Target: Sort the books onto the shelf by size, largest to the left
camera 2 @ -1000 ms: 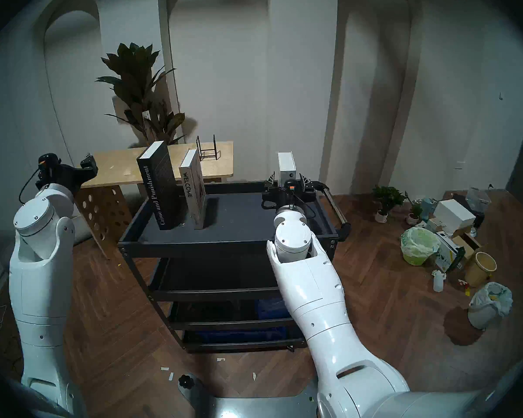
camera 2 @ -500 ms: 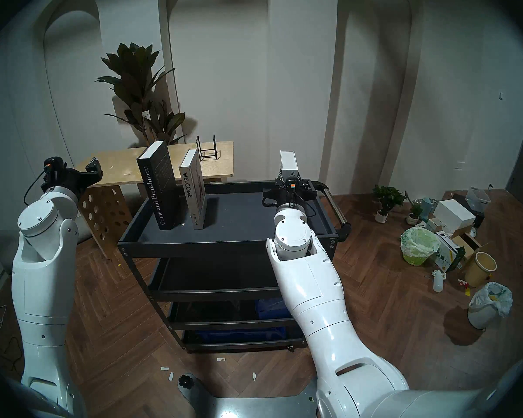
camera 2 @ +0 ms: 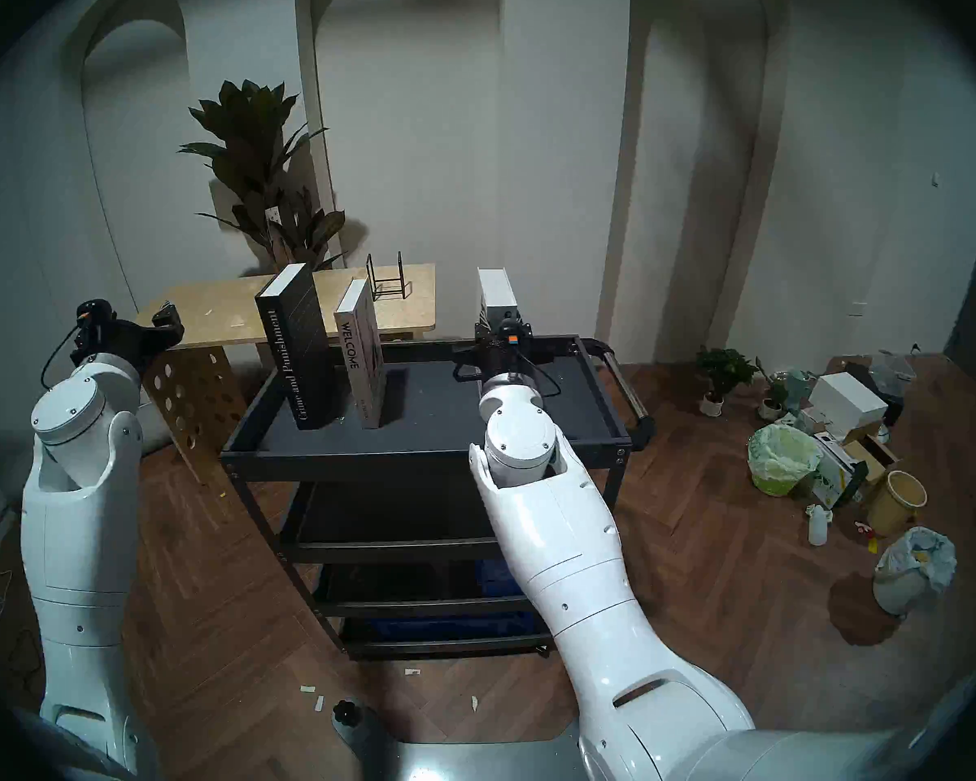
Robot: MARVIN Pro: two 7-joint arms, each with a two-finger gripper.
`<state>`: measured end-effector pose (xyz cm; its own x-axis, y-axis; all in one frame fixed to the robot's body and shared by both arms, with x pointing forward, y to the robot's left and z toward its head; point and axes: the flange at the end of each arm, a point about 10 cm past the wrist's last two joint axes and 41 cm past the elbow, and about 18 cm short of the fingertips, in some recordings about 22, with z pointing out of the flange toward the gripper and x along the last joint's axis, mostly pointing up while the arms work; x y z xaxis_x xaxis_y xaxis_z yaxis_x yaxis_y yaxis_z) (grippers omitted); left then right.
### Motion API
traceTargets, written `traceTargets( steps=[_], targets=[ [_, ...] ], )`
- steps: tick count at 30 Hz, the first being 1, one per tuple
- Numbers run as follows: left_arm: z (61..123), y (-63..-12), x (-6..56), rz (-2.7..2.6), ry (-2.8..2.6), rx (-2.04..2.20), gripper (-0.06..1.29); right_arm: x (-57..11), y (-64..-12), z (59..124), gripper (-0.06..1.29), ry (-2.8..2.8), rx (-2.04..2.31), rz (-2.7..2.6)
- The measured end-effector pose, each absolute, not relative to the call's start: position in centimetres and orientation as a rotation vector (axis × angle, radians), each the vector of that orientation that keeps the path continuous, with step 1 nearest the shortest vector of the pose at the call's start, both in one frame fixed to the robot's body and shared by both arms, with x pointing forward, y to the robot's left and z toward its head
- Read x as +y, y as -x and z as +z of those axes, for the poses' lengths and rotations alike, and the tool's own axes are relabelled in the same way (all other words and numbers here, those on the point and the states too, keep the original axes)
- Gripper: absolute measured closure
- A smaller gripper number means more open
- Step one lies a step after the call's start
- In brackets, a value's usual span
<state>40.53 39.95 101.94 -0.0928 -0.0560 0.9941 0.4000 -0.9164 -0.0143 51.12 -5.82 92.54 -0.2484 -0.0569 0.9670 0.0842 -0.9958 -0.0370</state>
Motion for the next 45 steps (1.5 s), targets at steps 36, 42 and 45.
traceTargets(
  steps=[36,42,45],
  targets=[
    [99.6,-39.7,42.2,-1.994,1.893,-0.465,0.02,2.5,-54.1,92.2,0.74,1.9,-0.037,-2.372],
    [99.2,-39.7,42.7,-1.991,1.903,-0.473,0.02,3.8,-53.9,92.1,0.75,1.908,-0.029,-2.378],
    [99.2,-39.7,42.9,-1.99,1.903,-0.476,0.02,4.2,-53.9,92.0,0.75,1.918,-0.024,-2.38]
  ],
)
